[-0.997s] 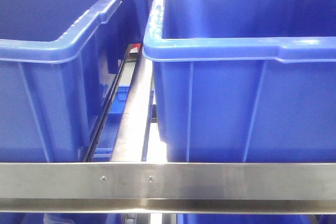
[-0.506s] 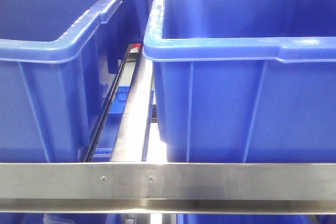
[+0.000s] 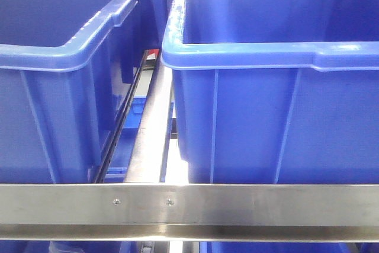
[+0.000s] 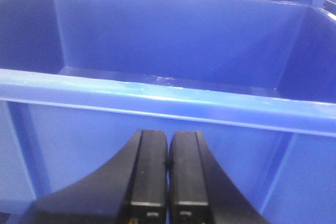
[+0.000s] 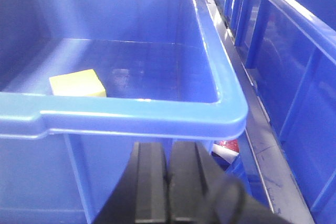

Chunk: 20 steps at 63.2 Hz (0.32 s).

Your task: Place yellow foam block on left shelf second layer

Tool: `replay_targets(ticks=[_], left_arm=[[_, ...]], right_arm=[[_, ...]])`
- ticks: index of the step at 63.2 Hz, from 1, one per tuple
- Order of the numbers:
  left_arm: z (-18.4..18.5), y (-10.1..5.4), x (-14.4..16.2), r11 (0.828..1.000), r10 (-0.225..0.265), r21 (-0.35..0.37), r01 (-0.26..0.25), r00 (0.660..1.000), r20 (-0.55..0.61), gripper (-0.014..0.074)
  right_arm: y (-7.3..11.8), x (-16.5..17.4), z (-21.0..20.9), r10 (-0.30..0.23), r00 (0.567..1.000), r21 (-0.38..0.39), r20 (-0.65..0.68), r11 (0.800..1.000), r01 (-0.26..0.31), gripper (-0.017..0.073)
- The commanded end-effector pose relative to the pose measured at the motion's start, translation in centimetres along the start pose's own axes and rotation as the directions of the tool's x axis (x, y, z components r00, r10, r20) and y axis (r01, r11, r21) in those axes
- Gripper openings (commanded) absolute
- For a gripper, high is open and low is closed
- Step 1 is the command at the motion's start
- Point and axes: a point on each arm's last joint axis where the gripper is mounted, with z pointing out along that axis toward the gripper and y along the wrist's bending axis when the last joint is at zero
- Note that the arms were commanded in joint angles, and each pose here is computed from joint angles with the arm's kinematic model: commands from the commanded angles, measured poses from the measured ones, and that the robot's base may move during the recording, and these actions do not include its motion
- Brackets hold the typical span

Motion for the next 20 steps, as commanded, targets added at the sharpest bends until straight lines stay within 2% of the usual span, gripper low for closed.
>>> replay_targets(ticks=[1,20], left_arm=[[0.12,-0.14,0.12,1.000,-0.007,0.022,0.006,0.998,0.055,0.0136],[0.12,-0.14,0.12,1.000,-0.007,0.022,0.006,0.998,0.055,0.0136]], right_arm=[[0.05,-1.70,-0.32,-0.003,0.991,-0.004,0.133,1.000,0.004,0.0058],[0.05,-1.70,-0.32,-0.003,0.991,-0.004,0.133,1.000,0.004,0.0058]])
